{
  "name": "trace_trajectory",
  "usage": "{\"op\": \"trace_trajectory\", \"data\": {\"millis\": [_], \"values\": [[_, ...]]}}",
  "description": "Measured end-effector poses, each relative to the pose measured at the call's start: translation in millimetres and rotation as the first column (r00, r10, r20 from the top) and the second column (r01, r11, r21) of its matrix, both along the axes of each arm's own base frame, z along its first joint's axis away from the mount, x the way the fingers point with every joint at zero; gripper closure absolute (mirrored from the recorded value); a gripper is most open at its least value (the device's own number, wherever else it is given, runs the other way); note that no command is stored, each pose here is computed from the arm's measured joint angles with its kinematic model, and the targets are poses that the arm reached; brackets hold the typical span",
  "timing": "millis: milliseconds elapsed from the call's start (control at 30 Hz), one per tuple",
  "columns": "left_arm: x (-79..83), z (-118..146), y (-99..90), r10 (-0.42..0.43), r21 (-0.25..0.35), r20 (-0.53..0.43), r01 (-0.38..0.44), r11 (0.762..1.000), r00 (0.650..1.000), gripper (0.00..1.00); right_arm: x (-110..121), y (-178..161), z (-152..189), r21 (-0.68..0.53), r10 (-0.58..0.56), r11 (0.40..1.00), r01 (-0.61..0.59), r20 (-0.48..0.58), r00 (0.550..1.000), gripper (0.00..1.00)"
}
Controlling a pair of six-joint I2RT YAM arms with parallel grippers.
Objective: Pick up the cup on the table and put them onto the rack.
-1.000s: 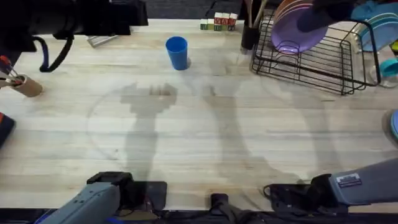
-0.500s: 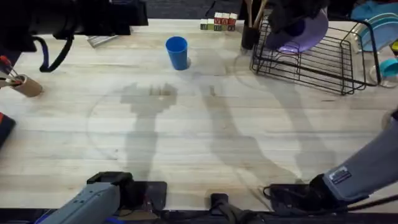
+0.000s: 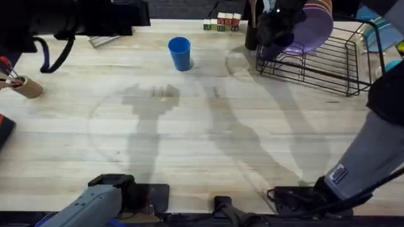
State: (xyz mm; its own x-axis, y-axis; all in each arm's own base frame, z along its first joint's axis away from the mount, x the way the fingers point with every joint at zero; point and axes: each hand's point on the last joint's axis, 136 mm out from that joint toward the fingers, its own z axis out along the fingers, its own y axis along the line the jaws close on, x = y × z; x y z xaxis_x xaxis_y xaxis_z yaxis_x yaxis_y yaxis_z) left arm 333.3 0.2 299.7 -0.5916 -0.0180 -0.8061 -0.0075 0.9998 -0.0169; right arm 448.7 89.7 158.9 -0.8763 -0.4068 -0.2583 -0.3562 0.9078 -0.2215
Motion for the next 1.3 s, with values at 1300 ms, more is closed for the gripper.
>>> {"op": "trace_trajectory", "data": {"millis": [1300], "values": [[0.0, 0, 0.0, 0.000, 0.000, 0.000, 0.000, 1.000, 1.000, 0.007, -6, 6, -27, -0.026, 0.014, 1.000, -0.017, -0.082, 0.997, 0.841]]}}
